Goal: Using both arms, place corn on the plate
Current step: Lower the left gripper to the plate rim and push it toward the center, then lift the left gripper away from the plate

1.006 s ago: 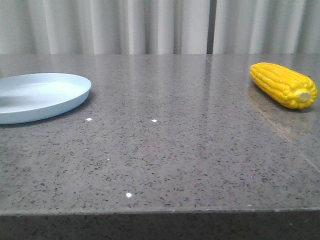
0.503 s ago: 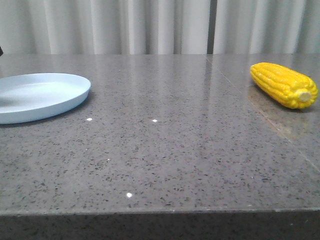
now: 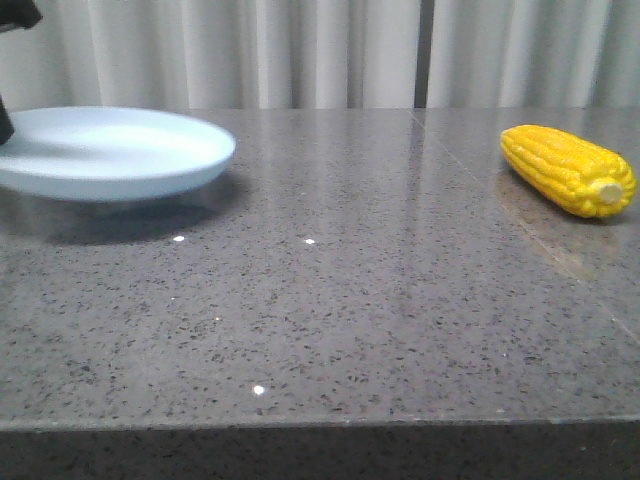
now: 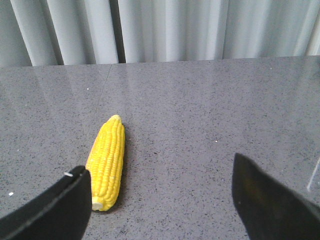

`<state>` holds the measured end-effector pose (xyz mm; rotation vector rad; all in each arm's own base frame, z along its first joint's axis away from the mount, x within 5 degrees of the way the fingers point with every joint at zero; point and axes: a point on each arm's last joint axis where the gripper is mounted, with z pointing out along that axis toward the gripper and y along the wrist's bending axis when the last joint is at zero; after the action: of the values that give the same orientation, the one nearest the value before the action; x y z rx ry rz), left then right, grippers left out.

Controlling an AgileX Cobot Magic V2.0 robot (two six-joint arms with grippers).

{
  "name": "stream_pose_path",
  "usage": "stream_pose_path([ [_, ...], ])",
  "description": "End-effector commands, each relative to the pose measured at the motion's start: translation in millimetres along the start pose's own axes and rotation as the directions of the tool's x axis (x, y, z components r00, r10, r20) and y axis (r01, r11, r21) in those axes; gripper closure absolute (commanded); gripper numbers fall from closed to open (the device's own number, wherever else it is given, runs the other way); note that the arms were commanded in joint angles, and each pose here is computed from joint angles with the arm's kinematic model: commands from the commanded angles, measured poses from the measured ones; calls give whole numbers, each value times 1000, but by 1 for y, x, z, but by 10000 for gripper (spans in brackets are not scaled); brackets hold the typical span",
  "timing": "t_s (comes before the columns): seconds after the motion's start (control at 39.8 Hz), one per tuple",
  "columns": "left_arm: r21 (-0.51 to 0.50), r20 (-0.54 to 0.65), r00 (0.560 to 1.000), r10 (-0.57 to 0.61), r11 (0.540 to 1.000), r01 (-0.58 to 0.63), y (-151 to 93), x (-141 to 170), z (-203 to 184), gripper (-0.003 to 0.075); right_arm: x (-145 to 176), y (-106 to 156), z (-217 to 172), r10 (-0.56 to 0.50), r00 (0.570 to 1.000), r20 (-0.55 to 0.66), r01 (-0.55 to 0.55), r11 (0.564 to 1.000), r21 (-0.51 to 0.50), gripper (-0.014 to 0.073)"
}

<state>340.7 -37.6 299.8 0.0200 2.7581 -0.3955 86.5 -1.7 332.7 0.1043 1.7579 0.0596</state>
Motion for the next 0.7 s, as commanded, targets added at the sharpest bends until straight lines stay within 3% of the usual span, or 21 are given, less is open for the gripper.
stream_pose_path([
  [0.0,130,109,994,-15,992,0,-28,-9,-28,741,-17,1,-1,-24,995,99,25,1000,-2,-6],
  [0.3,216,159,982,99,967,-132,-101,-5,0,740,-17,1,-1,-24,995,98,25,1000,-2,-6],
  [0.68,211,30,996,89,973,-94,-103,-3,49,711,-17,1,-1,-24,995,98,25,1000,-2,-6],
])
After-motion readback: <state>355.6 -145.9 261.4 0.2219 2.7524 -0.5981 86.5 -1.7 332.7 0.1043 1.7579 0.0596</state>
